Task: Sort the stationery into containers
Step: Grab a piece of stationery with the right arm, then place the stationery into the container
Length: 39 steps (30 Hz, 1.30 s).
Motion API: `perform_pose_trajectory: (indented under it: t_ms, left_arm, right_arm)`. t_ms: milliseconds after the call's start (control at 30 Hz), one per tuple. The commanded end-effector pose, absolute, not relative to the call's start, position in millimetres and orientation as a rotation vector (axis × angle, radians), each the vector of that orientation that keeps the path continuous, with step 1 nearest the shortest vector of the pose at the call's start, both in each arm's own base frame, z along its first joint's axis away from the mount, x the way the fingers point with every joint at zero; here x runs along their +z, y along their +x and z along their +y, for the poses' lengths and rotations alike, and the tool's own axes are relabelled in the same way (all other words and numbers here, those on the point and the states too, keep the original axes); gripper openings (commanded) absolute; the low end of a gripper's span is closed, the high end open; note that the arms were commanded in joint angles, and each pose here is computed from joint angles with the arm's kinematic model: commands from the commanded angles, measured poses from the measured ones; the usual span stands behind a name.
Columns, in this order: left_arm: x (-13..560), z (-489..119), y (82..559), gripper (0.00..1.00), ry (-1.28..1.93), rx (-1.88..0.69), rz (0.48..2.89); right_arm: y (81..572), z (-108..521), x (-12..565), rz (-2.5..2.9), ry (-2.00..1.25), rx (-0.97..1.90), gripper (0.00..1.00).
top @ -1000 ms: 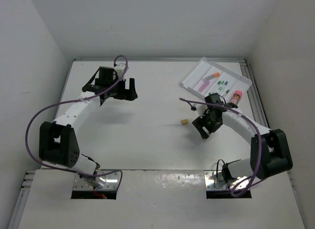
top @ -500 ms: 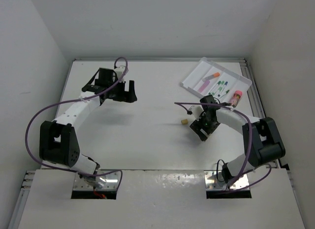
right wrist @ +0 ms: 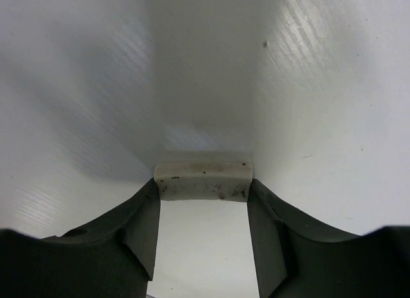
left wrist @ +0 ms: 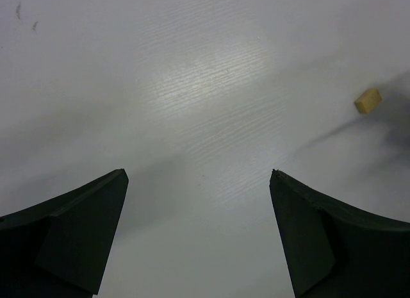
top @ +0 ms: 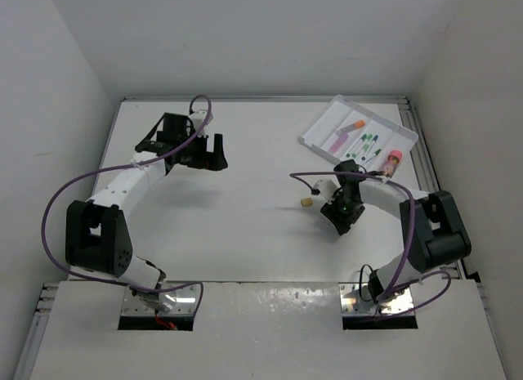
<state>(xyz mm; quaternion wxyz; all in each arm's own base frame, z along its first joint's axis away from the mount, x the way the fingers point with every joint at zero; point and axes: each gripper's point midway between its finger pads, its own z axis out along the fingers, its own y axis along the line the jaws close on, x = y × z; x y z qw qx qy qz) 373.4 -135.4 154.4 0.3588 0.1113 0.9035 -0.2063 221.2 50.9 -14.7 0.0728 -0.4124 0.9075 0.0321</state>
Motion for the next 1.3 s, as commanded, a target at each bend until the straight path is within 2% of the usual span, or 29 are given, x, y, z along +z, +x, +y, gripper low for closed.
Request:
perform_pose_trajectory:
  t_ms: [0,133,233,267,300,333,433,467,533,600,733,1100,1267]
  left_arm:
    - [166.2,-133.9,381.3,1.00,0.288,-0.536,2.290]
    - [161.8,-134.7,382.6,1.00,0.285,-0.542,2.299]
    - [160.7,-136.1,385.8,1.00,0.288,-0.547,2.296]
    - [160.0,-136.6,388.4,1.00,0.290,-0.543,2.290]
    - [159.4,-135.6,389.9,1.00,0.283,-0.539,2.289]
    - [161.0,-135.8,393.4,1.00,0.285,-0.531,2.274]
    - [165.3,-135.8,400.1,1.00,0.285,-0.520,2.238]
    - [165.5,-135.5,400.8,1.00,0.284,-0.521,2.235]
    - [166.4,-136.1,403.2,1.00,0.289,-0.521,2.226]
    - [163.0,-137.9,404.2,1.00,0.302,-0.527,2.237]
    - [154.5,-139.4,408.3,1.00,0.317,-0.531,2.257]
    - [135.5,-153.2,407.1,1.00,0.357,-0.632,2.281]
    - [131.2,-161.2,402.4,1.00,0.403,-0.667,2.259]
  right_arm:
    - [247.5,54.6,-0.8,2.619,-1.266,0.073,0.40]
    - [287.9,71.9,40.7,2.524,-1.190,0.093,0.31]
    - [345.6,90.2,93.7,2.418,-1.026,0.133,0.30]
    - [379.2,93.3,129.1,2.339,-0.947,0.122,0.30]
    - [395.2,98.0,132.3,2.351,-0.874,0.163,0.30]
    - [424.7,102.7,165.7,2.270,-0.822,0.157,0.29]
    - [471.8,105.4,174.6,2.252,-0.695,0.177,0.28]
    - [497.1,105.3,202.4,2.176,-0.656,0.157,0.28]
    - [523.5,106.3,186.6,2.189,-0.631,0.155,0.27]
    - [553.0,104.6,203.6,2.121,-0.604,0.116,0.27]
    - [598.8,102.6,178.8,2.089,-0.571,0.086,0.26]
    - [625.6,95.5,102.0,2.100,-0.649,0.034,0.28]
    - [627.6,90.3,71.2,2.137,-0.688,0.019,0.42]
